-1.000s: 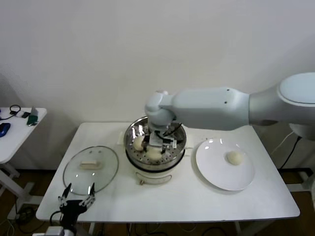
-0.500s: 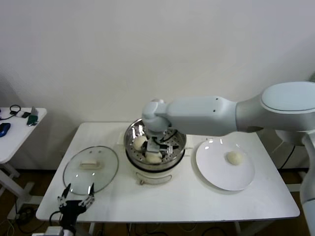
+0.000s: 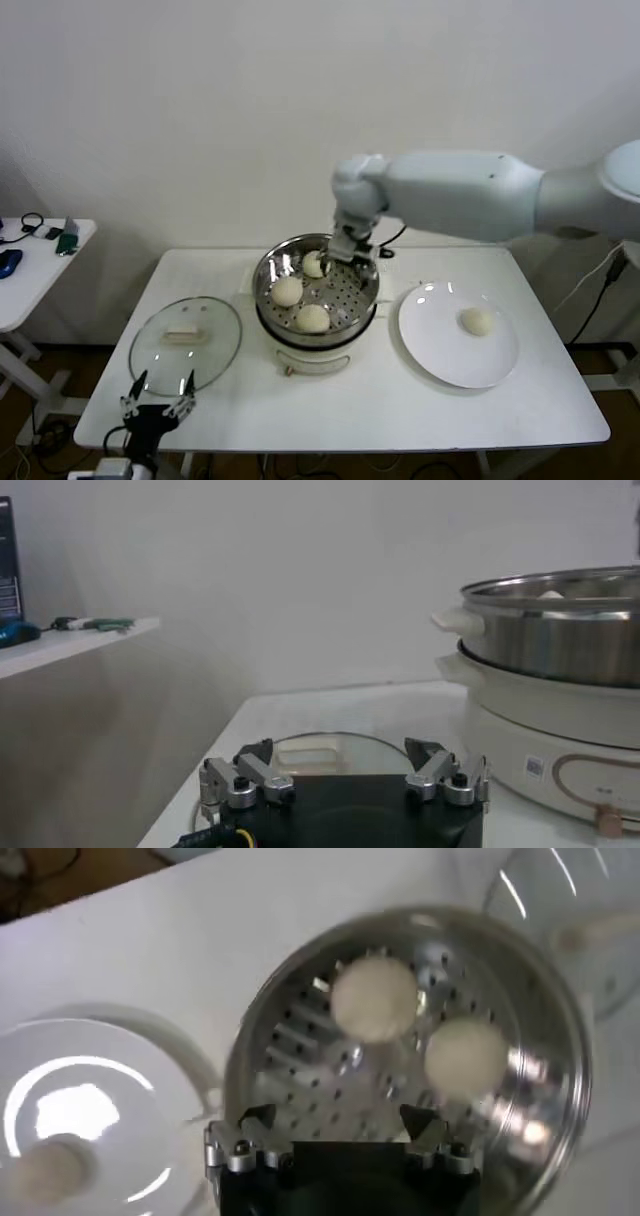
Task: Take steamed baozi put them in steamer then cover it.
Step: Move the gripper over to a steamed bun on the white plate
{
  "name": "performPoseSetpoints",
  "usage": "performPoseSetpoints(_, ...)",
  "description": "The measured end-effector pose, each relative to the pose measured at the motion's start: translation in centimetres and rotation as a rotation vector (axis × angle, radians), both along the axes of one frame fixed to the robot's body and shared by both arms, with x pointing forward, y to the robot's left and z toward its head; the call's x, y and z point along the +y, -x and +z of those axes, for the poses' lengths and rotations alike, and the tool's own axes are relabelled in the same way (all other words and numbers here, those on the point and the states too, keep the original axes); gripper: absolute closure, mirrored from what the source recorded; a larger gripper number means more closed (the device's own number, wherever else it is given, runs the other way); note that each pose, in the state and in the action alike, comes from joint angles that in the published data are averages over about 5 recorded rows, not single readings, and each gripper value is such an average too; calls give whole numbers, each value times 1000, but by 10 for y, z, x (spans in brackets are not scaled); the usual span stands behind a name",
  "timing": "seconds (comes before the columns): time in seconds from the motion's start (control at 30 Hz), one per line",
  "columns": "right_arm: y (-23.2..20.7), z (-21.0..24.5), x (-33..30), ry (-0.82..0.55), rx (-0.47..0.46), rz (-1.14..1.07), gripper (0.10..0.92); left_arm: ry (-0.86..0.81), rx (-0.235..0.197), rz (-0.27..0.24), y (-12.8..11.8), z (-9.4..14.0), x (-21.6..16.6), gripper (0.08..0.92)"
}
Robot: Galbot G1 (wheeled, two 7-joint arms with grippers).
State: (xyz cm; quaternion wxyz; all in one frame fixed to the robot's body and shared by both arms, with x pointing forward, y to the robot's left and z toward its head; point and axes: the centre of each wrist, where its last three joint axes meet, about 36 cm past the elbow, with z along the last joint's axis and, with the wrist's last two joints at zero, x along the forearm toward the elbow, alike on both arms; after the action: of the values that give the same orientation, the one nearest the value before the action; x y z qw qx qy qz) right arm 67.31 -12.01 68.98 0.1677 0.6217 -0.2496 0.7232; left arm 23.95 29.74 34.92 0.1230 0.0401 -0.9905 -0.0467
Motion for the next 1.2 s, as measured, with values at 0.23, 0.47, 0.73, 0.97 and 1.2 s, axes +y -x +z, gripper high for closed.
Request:
performPoseSetpoints(0.23,-20,1,-129,-61,14,-360,200,7,-10,-9,-5,1,-3,177)
performPoseSetpoints(0.47,-22,-47,-219,-97,50,-590,200,5,-1,-6,-6,-2,-3,177)
performPoseSetpoints(0.73,-30,-106,-267,-90,75,-719,200,-1,16,8,1,-5,0,177)
performPoseSetpoints(0.97,-37,-146,-285,-65,98,-776,200,-2,27,13,6,-7,0,177)
performPoseSetpoints(1.2,-38,-177,-297,-47,115,-821,200,-3,36,12,9,-10,0,177)
